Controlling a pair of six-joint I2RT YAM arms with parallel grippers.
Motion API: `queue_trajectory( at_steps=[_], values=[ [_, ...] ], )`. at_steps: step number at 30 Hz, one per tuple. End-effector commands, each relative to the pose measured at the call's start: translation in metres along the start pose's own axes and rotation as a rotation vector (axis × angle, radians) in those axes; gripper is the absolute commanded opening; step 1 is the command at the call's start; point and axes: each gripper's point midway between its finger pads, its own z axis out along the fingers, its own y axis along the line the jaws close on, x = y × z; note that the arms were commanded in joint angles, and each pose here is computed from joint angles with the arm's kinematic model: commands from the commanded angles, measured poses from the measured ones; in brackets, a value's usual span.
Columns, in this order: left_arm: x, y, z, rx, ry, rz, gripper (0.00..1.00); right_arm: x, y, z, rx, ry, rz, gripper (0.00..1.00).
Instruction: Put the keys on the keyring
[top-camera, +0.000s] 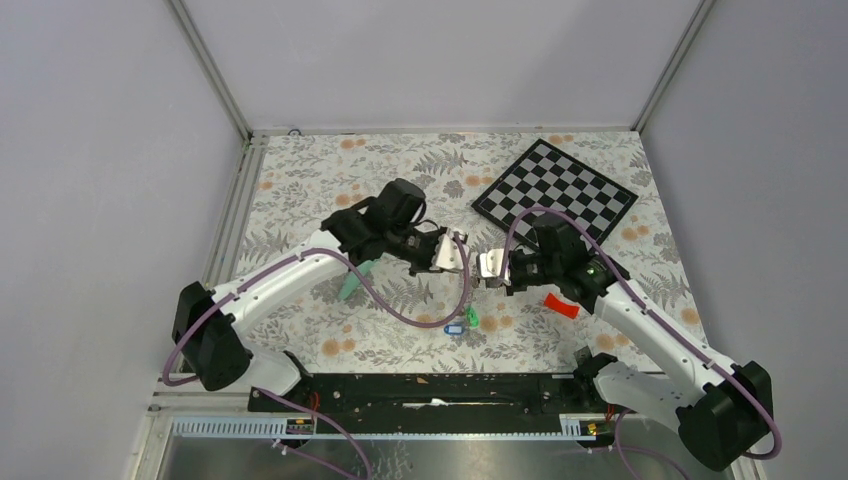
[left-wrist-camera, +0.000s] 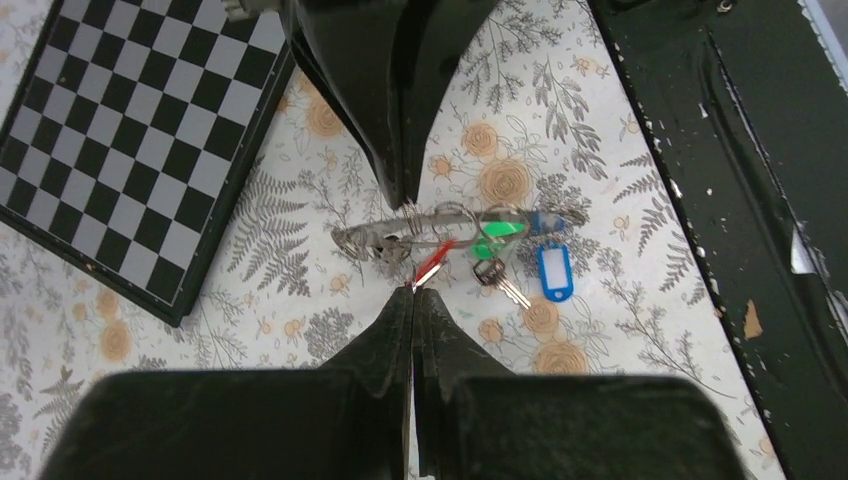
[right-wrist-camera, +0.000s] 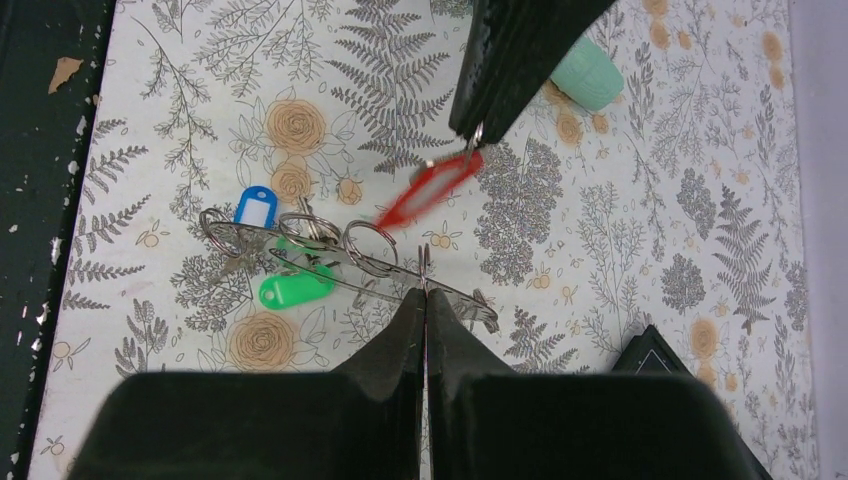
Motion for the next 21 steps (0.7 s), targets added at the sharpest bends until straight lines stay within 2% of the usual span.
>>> queue_trajectory(
  at_steps=[1, 12, 21],
  values=[
    [-0.017, 0.021, 0.007, -0.081, -0.018, 0.090, 0.00, -0.007, -0.004, 0.000, 0.022, -0.010, -0.086, 0.00],
    [0.014, 0.039, 0.011, -0.196, 0.118, 0.202, 0.00, -0.015, 0.005, 0.008, -0.034, -0.072, -0.016, 0.00],
    [0.016, 0.022, 0.019, -0.143, 0.092, 0.235, 0.00, -0.017, 0.007, 0.014, -0.059, -0.100, 0.048, 0.00]
  ],
)
